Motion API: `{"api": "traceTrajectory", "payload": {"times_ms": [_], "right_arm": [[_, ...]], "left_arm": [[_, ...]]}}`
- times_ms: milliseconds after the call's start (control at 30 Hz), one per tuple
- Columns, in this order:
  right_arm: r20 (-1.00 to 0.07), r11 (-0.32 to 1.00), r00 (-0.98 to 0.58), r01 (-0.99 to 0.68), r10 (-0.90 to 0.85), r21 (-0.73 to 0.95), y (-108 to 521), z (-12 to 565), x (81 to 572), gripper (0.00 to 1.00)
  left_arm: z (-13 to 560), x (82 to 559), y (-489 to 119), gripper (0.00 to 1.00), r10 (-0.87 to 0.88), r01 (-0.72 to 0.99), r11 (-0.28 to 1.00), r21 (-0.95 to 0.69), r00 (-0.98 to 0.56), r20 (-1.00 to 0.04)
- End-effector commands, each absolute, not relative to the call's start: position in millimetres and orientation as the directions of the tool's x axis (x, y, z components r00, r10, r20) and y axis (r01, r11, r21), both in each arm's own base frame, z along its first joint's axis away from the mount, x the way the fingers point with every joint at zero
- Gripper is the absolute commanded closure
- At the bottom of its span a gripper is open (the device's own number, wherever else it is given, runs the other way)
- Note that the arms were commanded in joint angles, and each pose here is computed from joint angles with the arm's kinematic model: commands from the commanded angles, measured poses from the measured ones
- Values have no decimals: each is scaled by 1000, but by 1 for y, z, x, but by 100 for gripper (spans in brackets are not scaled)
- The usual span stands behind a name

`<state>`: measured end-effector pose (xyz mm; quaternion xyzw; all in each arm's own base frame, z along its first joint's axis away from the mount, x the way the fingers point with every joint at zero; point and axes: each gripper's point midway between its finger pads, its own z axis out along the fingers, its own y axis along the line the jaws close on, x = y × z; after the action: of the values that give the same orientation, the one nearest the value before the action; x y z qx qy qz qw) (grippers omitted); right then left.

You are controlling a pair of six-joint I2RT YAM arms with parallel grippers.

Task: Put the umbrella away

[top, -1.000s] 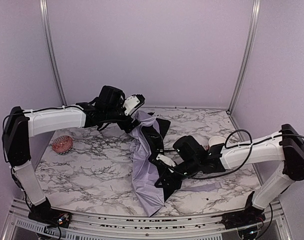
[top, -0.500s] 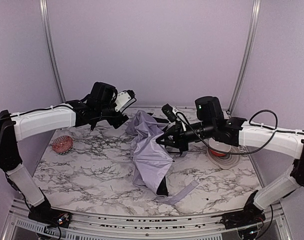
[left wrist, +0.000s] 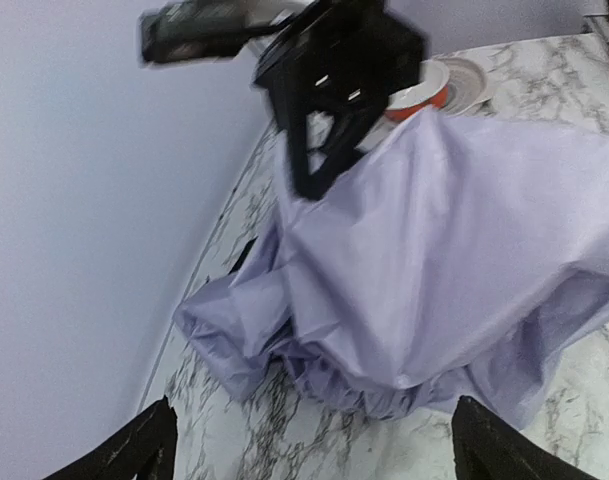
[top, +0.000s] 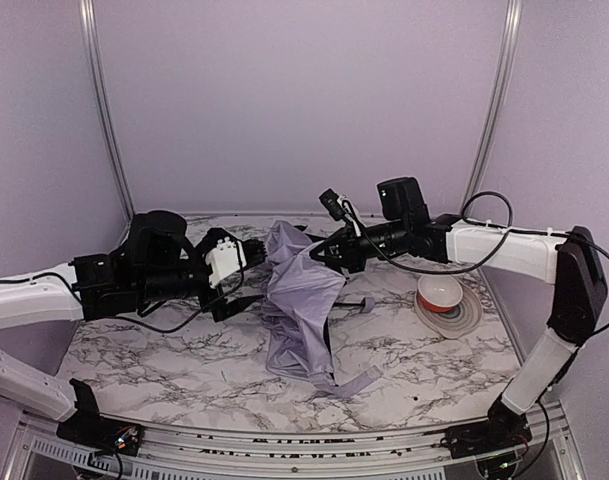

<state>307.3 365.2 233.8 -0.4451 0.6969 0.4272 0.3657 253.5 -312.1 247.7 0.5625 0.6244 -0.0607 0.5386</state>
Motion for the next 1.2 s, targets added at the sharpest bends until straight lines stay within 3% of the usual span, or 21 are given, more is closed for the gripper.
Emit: {"api": "traceTrajectory", "payload": {"times_ms": [0, 100, 267, 367, 500, 600, 667, 767, 800, 900, 1167], "right_arm": [[-903, 241, -335, -931, -270, 273, 374, 246, 329, 100], [-892, 269, -363, -918, -269, 292, 377, 237, 337, 100], [-863, 332, -424, -884, -273, 329, 377, 222, 350, 100], [-856, 370, -449, -863, -254, 343, 372, 219, 358, 100], [-841, 407, -487, -836, -237, 369, 366, 211, 372, 100], [-836, 430, -501, -821, -223, 376, 354, 209, 385, 98], [-839, 448, -502, -812, -211, 373, 336, 216, 393, 70], [-848, 507, -476, -804, -232, 312, 303, 219, 401, 14], [-838, 578, -475, -776, -268, 255, 289, 210, 409, 2], [-760, 637, -492, -759, -425, 136, 264, 174, 406, 0], [-661, 438, -422, -886, -620, 155, 272, 121, 364, 7]], "left_arm": [[231, 223, -346, 2, 613, 736, 148, 660, 455, -645], [232, 239, -363, 1, 636, 682, 160, 714, 482, -603], [218, 243, -409, 5, 659, 636, 52, 770, 557, -505], [201, 237, -422, 14, 660, 625, -23, 780, 596, -458], [196, 238, -434, 45, 649, 642, -28, 766, 595, -475], [201, 236, -436, 84, 631, 653, -14, 757, 593, -500], [203, 235, -431, 99, 622, 661, -9, 750, 591, -513], [204, 230, -420, 100, 601, 680, -15, 733, 592, -537], [206, 230, -417, 100, 595, 686, -9, 728, 589, -548], [209, 230, -408, 100, 586, 697, 4, 717, 579, -567], [216, 232, -395, 100, 559, 724, 25, 690, 561, -610]]}}
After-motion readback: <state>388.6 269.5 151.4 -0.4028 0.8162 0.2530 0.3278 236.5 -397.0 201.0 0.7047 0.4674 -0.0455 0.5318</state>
